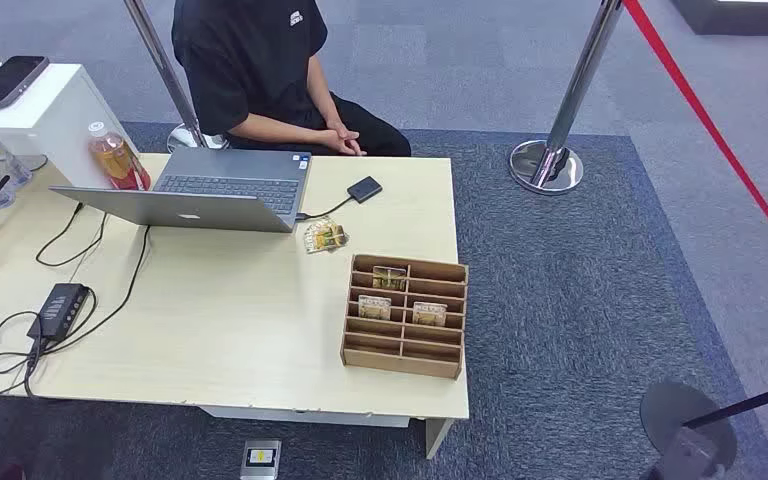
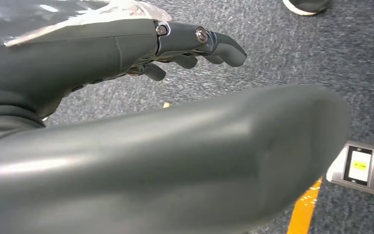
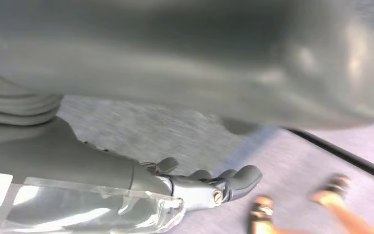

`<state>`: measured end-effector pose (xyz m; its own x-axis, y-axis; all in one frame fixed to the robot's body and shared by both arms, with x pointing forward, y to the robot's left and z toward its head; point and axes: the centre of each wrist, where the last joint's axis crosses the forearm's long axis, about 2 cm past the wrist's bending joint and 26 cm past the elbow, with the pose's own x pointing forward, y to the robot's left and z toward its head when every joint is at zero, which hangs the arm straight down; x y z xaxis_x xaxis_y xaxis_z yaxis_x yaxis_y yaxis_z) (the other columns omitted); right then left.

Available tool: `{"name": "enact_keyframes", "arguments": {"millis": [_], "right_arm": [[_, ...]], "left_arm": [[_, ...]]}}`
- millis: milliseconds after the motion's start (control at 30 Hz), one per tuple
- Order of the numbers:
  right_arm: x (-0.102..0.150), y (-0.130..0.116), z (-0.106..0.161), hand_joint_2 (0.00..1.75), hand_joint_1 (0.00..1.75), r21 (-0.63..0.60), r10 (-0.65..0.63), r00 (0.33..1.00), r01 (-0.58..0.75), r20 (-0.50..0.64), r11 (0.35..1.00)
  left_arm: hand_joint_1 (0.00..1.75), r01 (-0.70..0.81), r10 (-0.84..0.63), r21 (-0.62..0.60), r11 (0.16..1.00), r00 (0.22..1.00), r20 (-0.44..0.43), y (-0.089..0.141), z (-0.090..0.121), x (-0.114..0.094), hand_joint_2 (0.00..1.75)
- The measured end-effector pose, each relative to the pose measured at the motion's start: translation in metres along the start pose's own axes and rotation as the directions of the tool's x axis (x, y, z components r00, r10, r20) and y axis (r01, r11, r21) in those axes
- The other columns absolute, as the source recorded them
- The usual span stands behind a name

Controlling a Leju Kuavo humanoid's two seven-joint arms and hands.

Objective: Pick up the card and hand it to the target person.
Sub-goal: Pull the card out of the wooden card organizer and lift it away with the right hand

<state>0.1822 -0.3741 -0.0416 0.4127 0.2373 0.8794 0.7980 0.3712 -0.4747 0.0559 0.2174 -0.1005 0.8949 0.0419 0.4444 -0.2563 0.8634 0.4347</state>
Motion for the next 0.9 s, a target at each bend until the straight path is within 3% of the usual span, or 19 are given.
{"name": "enact_keyframes", "arguments": {"millis": [133,267,367,533,667,733,767,867,900], "right_arm": [[0.036,0.013,-0.002,0.0,0.0,0.057,-0.029,0.979,0.017,0.203,0.998],[0.081,0.025,0.01,0.0,0.0,0.121,-0.077,0.906,0.029,0.417,0.992],[0.114,0.027,0.026,0.0,0.0,0.159,-0.067,0.813,-0.032,0.578,0.987],[0.169,0.023,0.048,0.0,0.0,0.12,0.006,0.578,-0.18,0.816,0.976],[0.195,0.021,0.061,1.75,0.0,0.097,0.002,0.471,-0.186,0.882,0.978],[0.2,0.02,0.069,1.75,0.01,0.072,0.033,0.434,-0.222,0.9,0.972],[0.203,0.02,0.075,1.75,0.1,0.057,0.054,0.414,-0.251,0.908,0.966],[0.207,0.022,0.095,1.75,0.76,0.048,0.075,0.387,-0.3,0.919,0.953],[0.208,0.022,0.101,1.75,0.89,0.054,0.073,0.389,-0.305,0.918,0.951]], "left_arm": [[0.0,-0.001,0.001,0.008,1.0,1.0,-0.009,0.0,0.0,0.0,0.0],[0.0,-0.004,0.005,0.014,1.0,1.0,-0.014,0.0,0.0,0.0,0.0],[0.0,-0.001,0.001,0.01,1.0,1.0,-0.011,0.0,0.0,0.0,0.0],[0.0,0.004,-0.004,-0.002,1.0,1.0,-0.005,0.0,0.0,0.001,0.0],[0.0,0.003,-0.003,-0.005,1.0,1.0,-0.004,0.0,0.0,0.001,0.0],[0.0,0.002,-0.002,-0.005,1.0,1.0,-0.005,0.0,0.0,0.001,0.0],[0.0,0.002,-0.002,-0.005,1.0,1.0,-0.005,0.0,0.0,0.001,0.0],[0.0,0.001,-0.001,-0.005,1.0,1.0,-0.005,0.0,0.0,0.001,0.0],[0.0,0.002,-0.002,-0.005,1.0,1.0,-0.005,0.0,0.0,0.001,0.0]]}}
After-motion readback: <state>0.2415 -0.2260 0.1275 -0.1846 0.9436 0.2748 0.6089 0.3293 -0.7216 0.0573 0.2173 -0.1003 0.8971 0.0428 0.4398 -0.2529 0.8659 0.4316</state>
